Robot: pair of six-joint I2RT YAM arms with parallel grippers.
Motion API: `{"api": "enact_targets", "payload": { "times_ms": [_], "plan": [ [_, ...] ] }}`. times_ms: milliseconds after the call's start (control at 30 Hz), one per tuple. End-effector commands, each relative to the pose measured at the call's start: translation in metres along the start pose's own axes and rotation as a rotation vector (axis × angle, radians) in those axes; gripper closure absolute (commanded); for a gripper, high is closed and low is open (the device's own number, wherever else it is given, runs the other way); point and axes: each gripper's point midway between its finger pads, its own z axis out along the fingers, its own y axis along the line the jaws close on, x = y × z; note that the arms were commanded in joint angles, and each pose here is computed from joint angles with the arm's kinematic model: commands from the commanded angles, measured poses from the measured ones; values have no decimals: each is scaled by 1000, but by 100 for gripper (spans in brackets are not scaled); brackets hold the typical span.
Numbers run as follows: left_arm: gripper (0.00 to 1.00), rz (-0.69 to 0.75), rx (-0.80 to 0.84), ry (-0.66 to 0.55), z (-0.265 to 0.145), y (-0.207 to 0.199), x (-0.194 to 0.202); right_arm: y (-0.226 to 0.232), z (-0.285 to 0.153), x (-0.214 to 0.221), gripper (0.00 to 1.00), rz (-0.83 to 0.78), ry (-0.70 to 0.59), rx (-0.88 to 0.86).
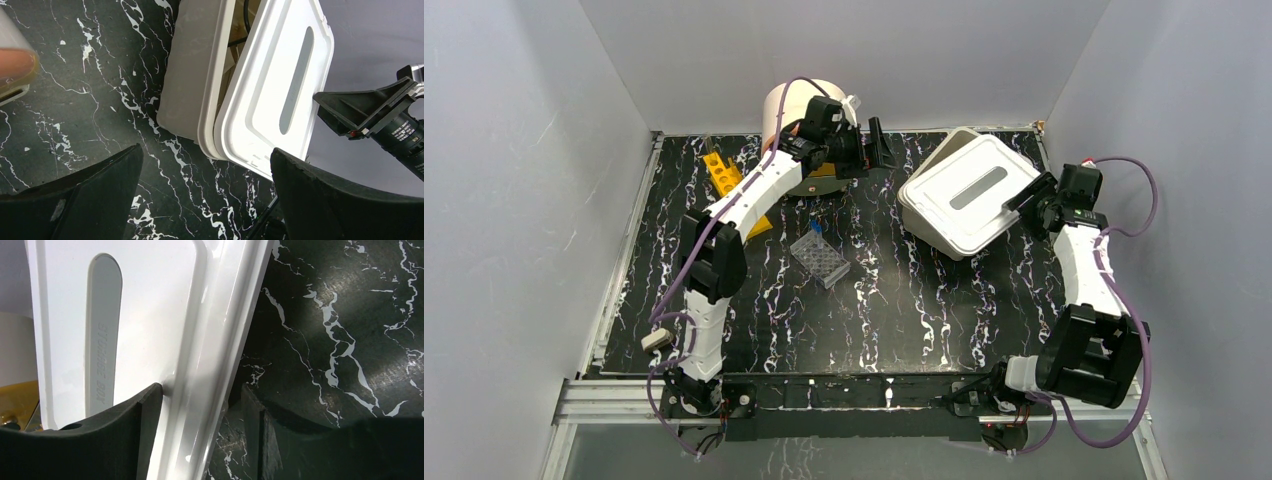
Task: Organize the chemistry lab equipment
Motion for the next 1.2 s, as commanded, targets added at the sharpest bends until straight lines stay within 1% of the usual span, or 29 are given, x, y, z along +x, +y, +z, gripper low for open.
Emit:
{"api": "enact_targets", "payload": {
  "times_ms": [0,133,400,600,767,900,1067,1167],
  "plan": [
    [2,35,43,-3,2,-14,-5,-3,-8,-15,35,-65,-28,40],
    [2,35,44,3,6,-13,-3,0,-8,-14,41,-84,-18,21],
    [2,29,49,32,11,-13,7,25,-2,-21,61,-71,-18,-93],
    [2,24,40,65,18,-6,20,30,10,-33,68,-59,-46,-100],
    [2,18,46,97,23,-5,31,32,14,-39,70,-68,-53,-101],
    [2,26,42,111,28,-4,38,33,17,-43,69,-38,-66,-96],
    [3,25,24,117,34,3,42,33,20,-51,65,-25,-101,-90],
    [5,24,7,117,37,8,44,37,26,-50,64,-42,-79,-110]
  ]
}}
